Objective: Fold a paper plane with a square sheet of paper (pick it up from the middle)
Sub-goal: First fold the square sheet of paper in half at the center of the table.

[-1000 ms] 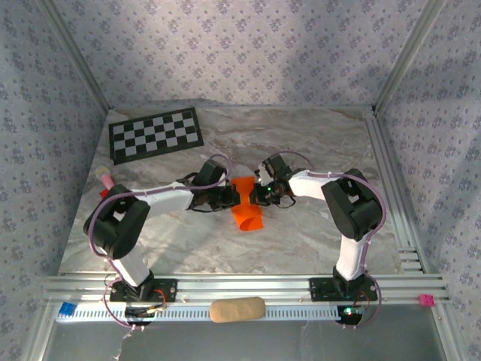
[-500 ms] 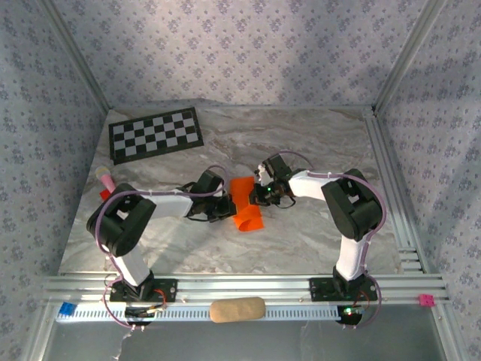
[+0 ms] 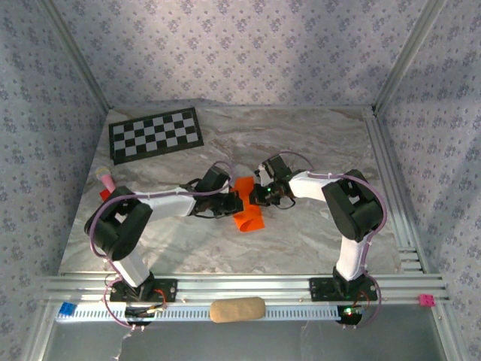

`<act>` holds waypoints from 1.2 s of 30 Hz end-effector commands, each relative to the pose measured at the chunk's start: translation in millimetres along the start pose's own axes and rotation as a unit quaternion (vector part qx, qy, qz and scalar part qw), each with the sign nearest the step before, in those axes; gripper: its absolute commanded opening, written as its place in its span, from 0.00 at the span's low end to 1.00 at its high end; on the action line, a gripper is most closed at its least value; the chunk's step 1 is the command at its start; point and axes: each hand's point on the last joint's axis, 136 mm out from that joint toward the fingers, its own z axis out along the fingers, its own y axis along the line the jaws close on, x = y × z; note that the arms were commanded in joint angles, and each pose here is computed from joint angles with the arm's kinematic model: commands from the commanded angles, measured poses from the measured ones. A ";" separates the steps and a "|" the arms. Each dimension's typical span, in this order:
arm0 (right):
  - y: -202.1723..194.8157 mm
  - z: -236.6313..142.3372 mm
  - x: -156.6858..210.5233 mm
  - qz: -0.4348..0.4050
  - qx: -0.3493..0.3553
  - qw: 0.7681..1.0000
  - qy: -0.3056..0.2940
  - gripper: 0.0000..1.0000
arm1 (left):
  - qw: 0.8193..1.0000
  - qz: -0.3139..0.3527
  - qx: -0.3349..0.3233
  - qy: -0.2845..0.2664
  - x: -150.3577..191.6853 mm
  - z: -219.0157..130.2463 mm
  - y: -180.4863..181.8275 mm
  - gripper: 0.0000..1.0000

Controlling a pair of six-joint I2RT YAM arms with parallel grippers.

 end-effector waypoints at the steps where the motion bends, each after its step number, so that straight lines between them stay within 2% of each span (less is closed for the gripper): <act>1: -46.9 10.7 43.7 0.042 0.088 0.994 0.059 0.00 | 1.000 -0.019 -0.007 -0.003 1.2 1.9 4.0 0.00; 11: -48.8 11.3 45.0 0.043 0.089 0.993 0.060 0.00 | 0.998 -0.038 -0.043 0.016 25.1 14.9 45.6 0.00; 16: -50.0 10.7 46.5 0.043 0.091 0.993 0.059 0.00 | 0.996 -0.022 -0.084 0.013 29.3 3.0 60.6 0.00; 19: -50.4 10.3 46.2 0.044 0.091 0.993 0.058 0.00 | 0.997 -0.010 -0.072 0.003 23.9 -5.0 48.1 0.00; 26: -49.1 8.9 45.6 0.044 0.089 0.993 0.056 0.00 | 1.000 -0.005 0.002 -0.017 10.5 -12.3 -0.9 0.00; 36: -49.6 10.5 46.7 0.047 0.088 0.993 0.058 0.00 | 0.999 -0.040 0.003 0.010 25.8 13.2 19.1 0.00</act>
